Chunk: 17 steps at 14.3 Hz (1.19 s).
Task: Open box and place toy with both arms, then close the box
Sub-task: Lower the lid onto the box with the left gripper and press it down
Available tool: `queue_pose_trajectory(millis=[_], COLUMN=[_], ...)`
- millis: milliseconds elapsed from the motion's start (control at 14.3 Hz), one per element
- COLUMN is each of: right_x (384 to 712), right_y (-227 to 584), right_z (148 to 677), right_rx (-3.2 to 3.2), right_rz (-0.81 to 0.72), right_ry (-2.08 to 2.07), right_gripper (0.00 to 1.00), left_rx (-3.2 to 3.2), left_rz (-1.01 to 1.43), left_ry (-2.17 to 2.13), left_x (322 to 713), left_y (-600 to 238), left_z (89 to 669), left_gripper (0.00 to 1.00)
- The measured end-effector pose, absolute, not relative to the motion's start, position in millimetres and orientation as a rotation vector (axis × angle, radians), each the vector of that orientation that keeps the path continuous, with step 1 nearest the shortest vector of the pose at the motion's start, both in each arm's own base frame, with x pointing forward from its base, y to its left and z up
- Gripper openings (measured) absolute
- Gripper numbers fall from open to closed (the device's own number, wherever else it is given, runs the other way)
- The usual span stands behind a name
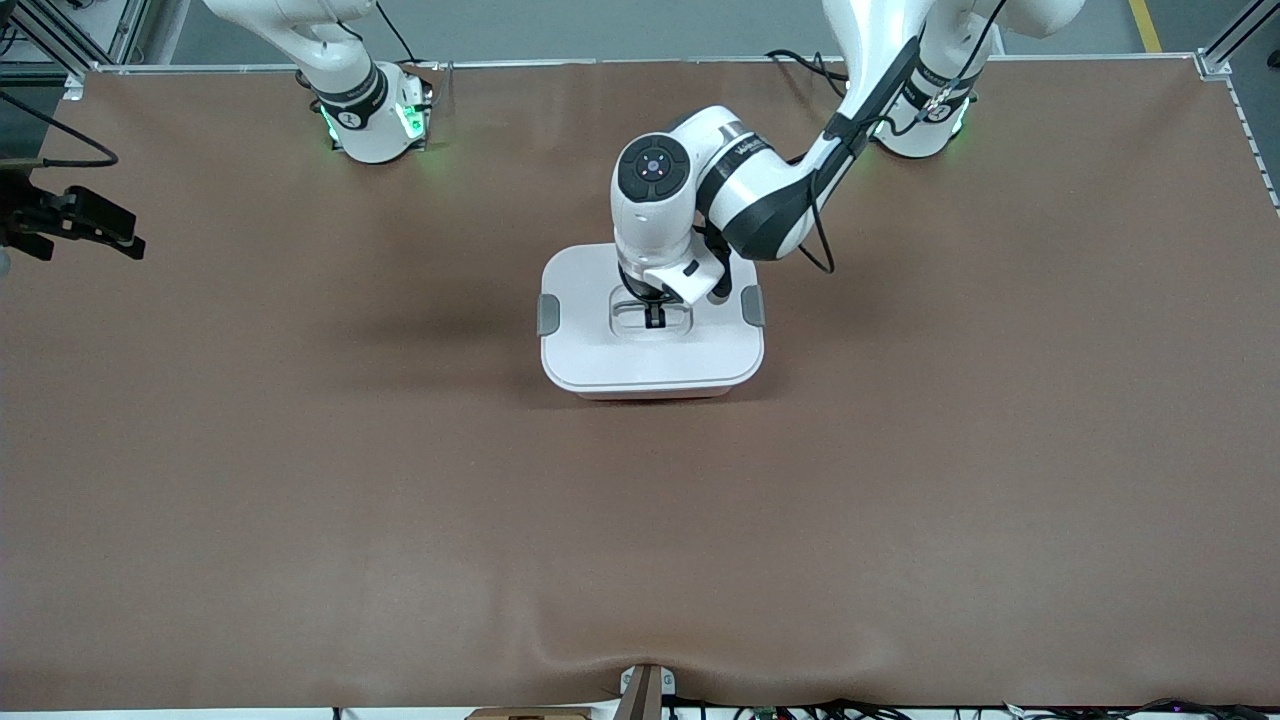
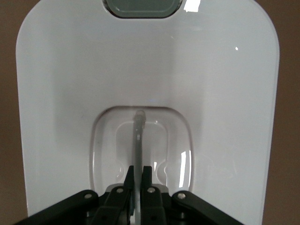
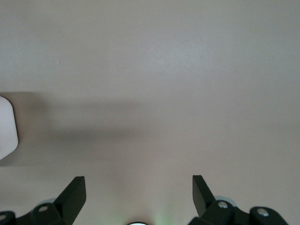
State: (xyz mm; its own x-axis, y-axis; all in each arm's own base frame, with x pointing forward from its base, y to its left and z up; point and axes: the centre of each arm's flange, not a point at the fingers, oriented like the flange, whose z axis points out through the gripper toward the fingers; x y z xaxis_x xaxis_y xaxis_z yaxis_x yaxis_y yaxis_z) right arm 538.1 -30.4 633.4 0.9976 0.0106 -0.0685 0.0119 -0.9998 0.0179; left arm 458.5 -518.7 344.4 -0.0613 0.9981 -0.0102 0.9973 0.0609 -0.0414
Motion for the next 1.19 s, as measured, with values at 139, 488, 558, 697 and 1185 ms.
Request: queue_pose_trajectory(millis=[139, 488, 558, 697, 1185], right_x=[539.3, 541.1, 540.5, 538.5, 538.7], right_y=[-29.7, -35.6, -39.3, -41.7, -42.3], right_z=[635.7, 640.7, 640.0, 637.3, 635.1], right_rx=[3.121, 3.169, 3.172, 3.177, 3.175], right_rz=[-0.097, -0.067, -0.074, -0.111, -0.129], right_ry=[0.019, -0.016, -0.028, -0.036, -0.038], right_gripper=[1.0, 1.0, 1.0, 1.0, 1.0], left_rx=[-2.13, -2.138, -2.14, -2.151, -2.146], left_rz=[0.047, 0.034, 0.032, 0.023, -0.018], left_ry=[-2.282, -2.277, -2.273, -2.26, -2.27], left_x=[457.8, 457.0, 456.1, 452.0, 448.8], left_y=[-519.6, -520.4, -521.2, -524.7, -527.7], left_z=[344.2, 343.6, 342.8, 340.6, 339.8], left_gripper=[0.07, 0.07, 0.07, 0.07, 0.07])
